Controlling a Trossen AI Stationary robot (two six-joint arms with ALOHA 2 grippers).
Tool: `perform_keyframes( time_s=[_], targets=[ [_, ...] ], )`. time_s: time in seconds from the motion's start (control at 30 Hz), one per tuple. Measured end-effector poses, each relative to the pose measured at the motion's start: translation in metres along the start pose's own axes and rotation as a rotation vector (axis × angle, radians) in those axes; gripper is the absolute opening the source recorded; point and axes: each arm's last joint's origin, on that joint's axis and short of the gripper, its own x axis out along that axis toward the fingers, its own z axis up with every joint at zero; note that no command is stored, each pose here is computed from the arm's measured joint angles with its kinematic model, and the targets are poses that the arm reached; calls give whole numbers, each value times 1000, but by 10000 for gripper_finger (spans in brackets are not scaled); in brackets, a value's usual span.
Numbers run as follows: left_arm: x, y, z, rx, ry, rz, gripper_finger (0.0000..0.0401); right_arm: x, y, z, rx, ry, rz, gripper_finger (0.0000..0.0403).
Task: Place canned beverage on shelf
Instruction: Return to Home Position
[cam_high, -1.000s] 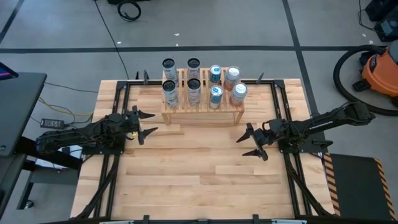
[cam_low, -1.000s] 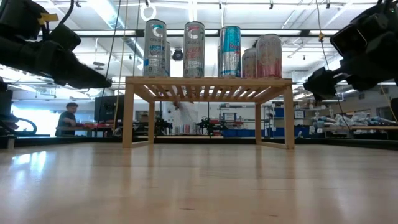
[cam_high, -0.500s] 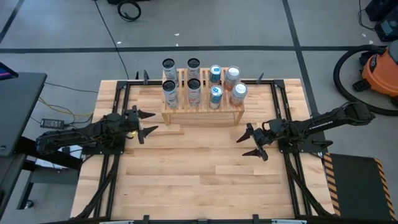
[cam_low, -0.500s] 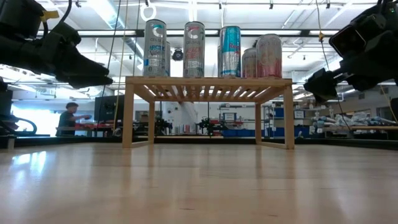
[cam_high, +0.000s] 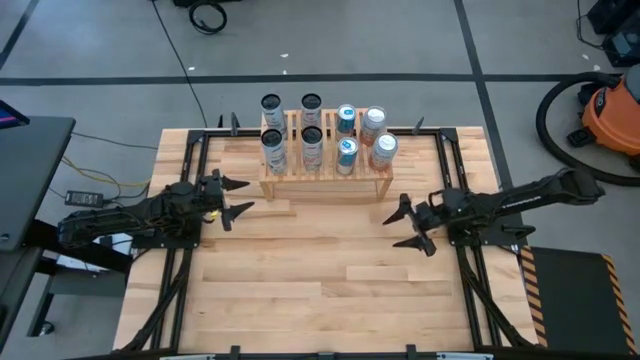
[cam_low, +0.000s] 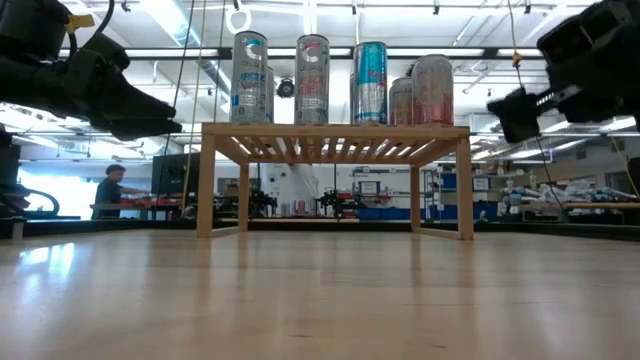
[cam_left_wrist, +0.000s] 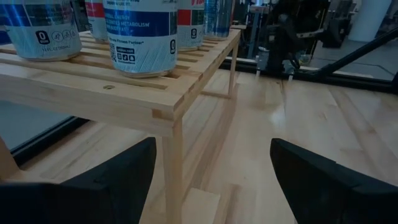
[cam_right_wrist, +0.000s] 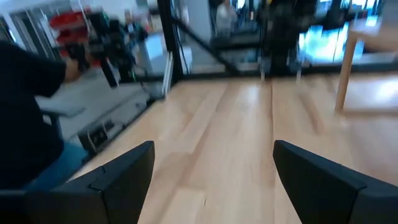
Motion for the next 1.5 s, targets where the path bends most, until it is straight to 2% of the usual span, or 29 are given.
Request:
perform_keyframes(
  time_s=[0.27, 0.7, 1.17, 1.5],
  targets=[
    [0, 0, 0, 0, -1, 0, 318, -14, -1, 20, -50, -180, -34, 337],
    [0, 0, 1, 0, -2, 0, 318, -30, -10, 33, -98, -322, -147, 337],
    [0, 0, 1, 0, -5, 0, 318, -44, -7, 44, -151, -446, -179, 337],
    [-13, 1, 13, -22, -173, -13, 318, -50, -3, 48, -176, -506, -172, 337]
  ],
)
